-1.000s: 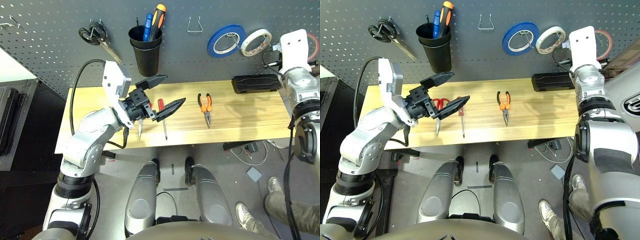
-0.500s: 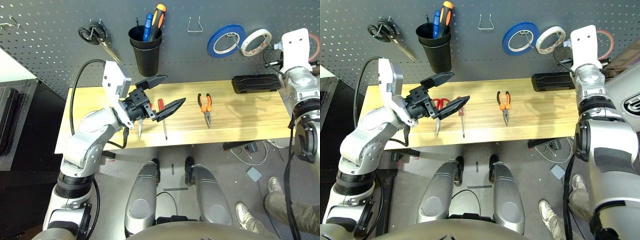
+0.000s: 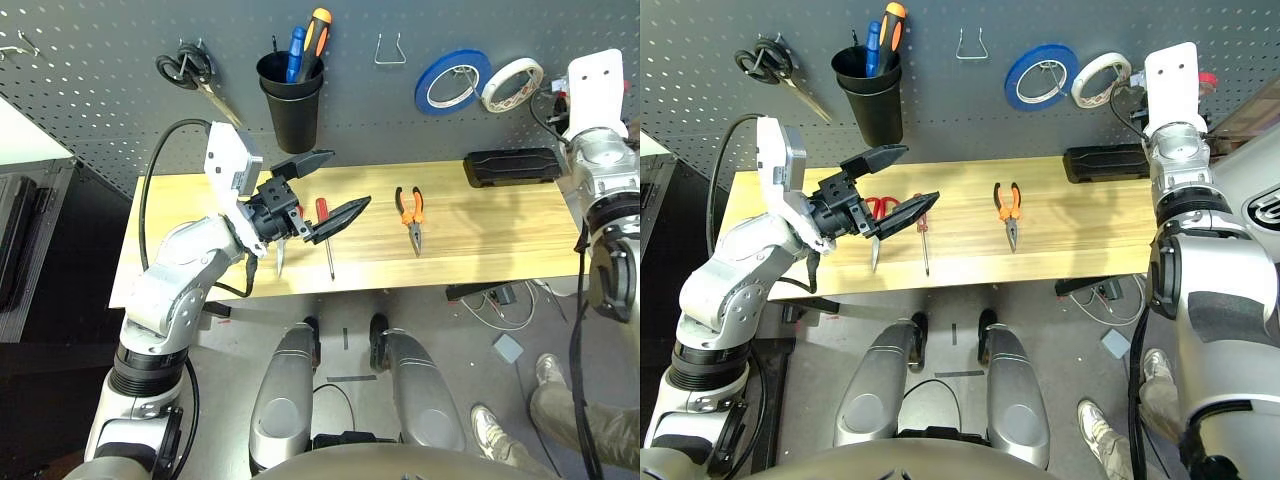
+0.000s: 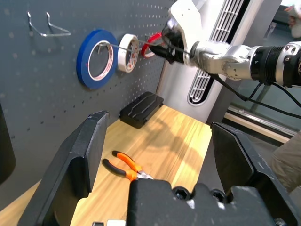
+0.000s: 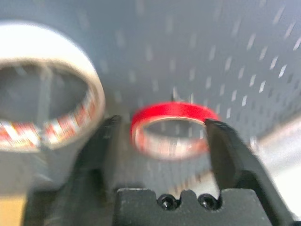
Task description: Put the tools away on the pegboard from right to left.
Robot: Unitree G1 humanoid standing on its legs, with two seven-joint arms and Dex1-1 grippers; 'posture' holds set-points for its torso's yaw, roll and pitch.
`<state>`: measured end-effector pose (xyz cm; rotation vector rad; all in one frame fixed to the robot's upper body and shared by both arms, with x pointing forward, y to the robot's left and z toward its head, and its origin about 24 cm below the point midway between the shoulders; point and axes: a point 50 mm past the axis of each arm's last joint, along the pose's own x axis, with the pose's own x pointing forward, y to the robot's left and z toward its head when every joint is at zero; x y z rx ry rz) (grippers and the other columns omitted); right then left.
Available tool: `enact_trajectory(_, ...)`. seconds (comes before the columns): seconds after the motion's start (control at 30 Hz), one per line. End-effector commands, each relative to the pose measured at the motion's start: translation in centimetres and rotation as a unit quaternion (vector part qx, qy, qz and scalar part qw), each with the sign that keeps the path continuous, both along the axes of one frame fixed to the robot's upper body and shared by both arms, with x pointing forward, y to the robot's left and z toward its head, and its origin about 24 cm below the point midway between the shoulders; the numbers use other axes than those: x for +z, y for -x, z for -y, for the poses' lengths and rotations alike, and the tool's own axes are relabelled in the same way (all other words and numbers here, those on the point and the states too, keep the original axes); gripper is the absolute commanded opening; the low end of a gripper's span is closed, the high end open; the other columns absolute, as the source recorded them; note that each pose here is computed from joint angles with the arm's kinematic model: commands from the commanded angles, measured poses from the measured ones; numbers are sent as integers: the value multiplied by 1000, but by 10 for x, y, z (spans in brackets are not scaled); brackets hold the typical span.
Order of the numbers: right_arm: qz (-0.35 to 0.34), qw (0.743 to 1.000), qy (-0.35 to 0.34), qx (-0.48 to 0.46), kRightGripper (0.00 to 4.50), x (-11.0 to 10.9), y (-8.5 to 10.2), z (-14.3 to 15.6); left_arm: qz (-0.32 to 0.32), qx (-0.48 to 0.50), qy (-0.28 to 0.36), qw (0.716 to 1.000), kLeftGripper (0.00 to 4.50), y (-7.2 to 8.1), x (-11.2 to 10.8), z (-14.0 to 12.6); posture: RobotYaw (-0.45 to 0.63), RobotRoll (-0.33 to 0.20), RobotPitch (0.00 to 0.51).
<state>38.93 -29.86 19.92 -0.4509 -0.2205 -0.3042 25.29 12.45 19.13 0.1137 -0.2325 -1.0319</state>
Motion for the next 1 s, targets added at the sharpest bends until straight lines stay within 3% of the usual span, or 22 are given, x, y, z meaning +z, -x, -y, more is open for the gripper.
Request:
enact_trajectory(0.03, 24, 998, 9, 54, 4475, -10, 5, -7, 3, -8, -8, 1000, 4500, 4, 0, 2, 253, 0, 267)
enact_trajectory(0.13, 15, 995, 8, 103, 4475, -21, 7, -15, 2, -6, -10, 1000, 4500, 3, -1, 1, 254, 0, 267)
enact_trajectory(0.33, -84, 974, 11, 211, 4475, -70, 17, -31, 3, -1, -14, 1000, 4500, 2, -1, 0, 261, 0, 271)
enact_trajectory(0.6, -236, 949, -44, 204, 4475, -132, 28, -43, 3, 3, -15, 1000, 4500, 1, 0, 0, 261, 0, 274)
enact_trajectory(1.0, -337, 910, -167, 173, 4475, -157, 21, -80, 3, 9, -20, 1000, 4500, 1, 2, -2, 265, 0, 282)
